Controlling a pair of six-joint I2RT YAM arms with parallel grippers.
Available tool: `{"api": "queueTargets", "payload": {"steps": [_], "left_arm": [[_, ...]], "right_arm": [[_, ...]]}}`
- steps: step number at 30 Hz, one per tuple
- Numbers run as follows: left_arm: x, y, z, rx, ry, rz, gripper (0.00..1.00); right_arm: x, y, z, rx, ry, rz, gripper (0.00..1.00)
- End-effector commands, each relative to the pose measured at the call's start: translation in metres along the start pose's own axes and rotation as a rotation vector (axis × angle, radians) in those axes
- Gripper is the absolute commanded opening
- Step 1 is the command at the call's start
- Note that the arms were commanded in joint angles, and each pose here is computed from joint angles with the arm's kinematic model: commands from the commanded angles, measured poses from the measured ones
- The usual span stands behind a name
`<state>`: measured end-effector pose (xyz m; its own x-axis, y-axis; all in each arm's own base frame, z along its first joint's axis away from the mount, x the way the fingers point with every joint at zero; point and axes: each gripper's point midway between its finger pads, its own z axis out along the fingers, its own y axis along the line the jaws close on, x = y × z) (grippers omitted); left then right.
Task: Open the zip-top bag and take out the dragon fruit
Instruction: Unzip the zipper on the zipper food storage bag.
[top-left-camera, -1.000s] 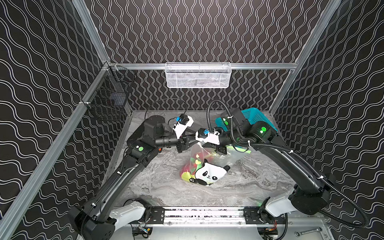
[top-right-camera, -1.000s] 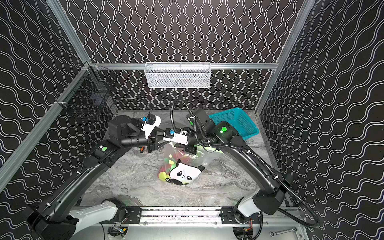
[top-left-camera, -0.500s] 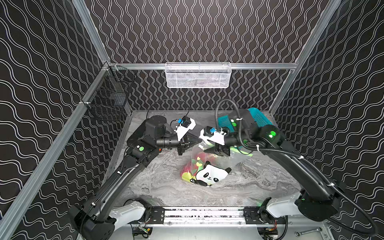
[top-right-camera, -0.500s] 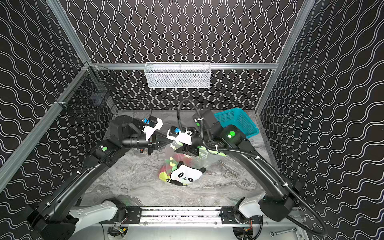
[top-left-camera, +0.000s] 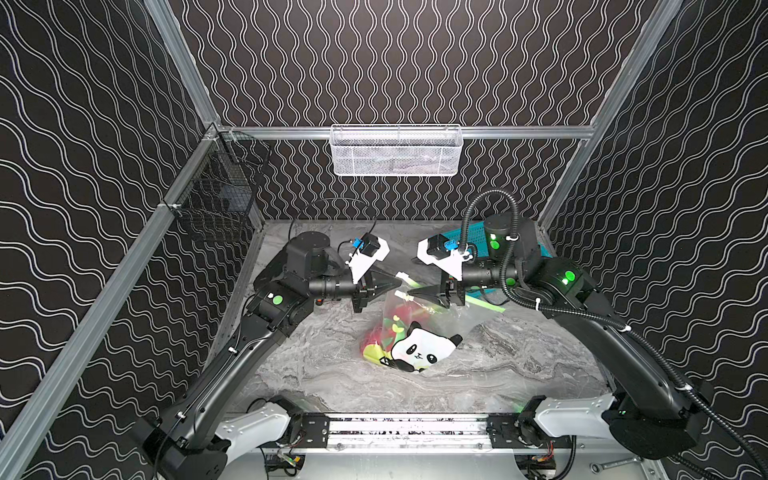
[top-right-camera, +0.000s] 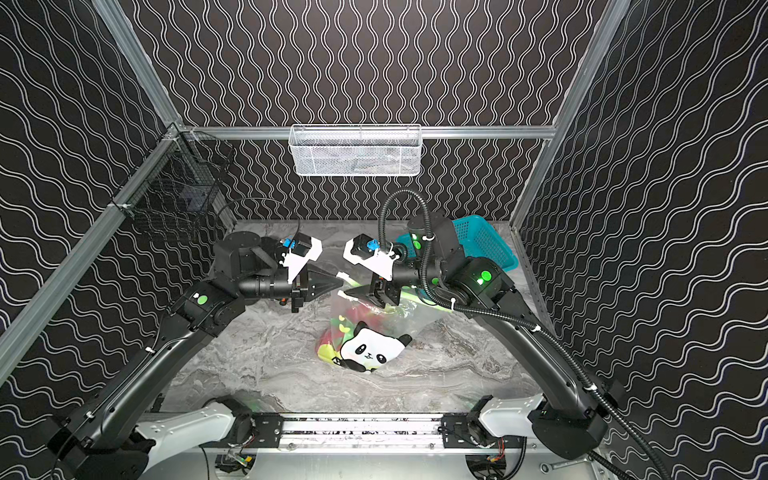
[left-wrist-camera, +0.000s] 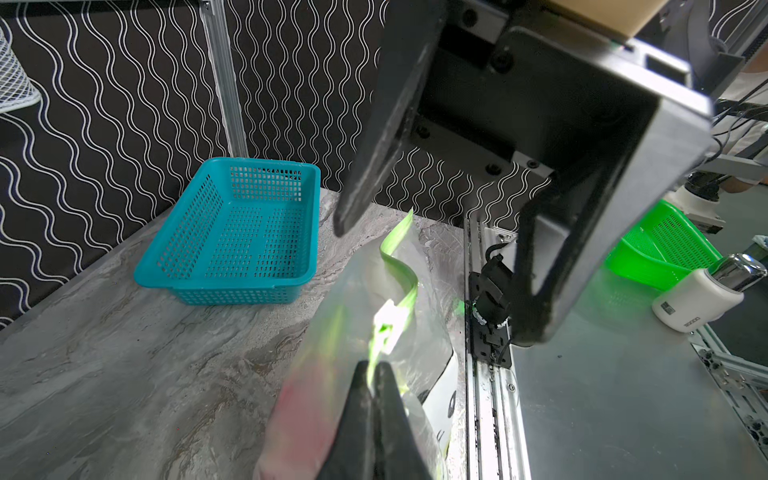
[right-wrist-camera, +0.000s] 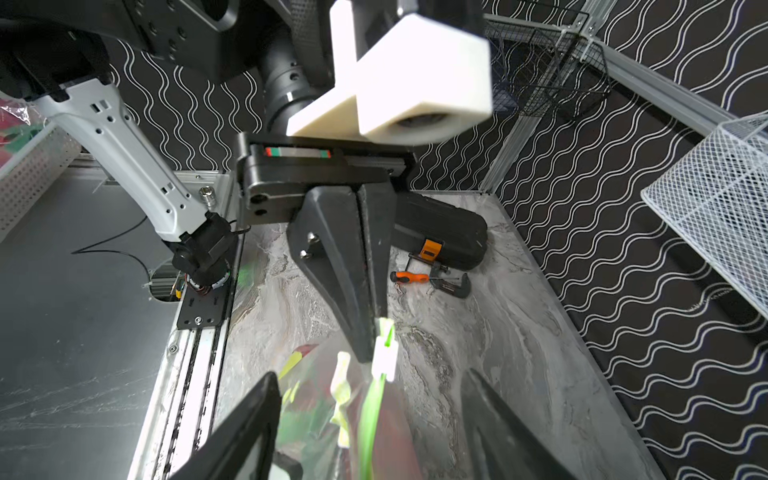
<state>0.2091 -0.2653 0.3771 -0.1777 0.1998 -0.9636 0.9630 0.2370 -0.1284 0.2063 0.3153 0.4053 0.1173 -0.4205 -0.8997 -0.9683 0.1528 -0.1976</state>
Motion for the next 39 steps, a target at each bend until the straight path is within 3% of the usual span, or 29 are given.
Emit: {"api": "queueTargets", "payload": {"steps": [1, 9, 21, 39], "left_arm": [[-0.006, -0.005, -0.005, 0.000, -0.024, 0.053, 0.00], [-0.006, -0.005, -0.005, -0.003, -0.030, 0.060, 0.00], [-0.007, -0.004, -0.004, -0.002, -0.024, 0.069, 0.00], [-0.005, -0.003, -0.004, -0.008, -0.015, 0.065, 0.00]], "right_arm": [[-0.008, -0.003, 0.005, -0.019, -0.040, 0.005, 0.65], [-0.006, -0.002, 0.007, -0.065, -0.060, 0.033, 0.34], [-0.003, 0.010, 0.012, -0.141, -0.083, 0.073, 0.35], [-0.004, 0.009, 0.019, -0.158, -0.097, 0.065, 0.21]]}}
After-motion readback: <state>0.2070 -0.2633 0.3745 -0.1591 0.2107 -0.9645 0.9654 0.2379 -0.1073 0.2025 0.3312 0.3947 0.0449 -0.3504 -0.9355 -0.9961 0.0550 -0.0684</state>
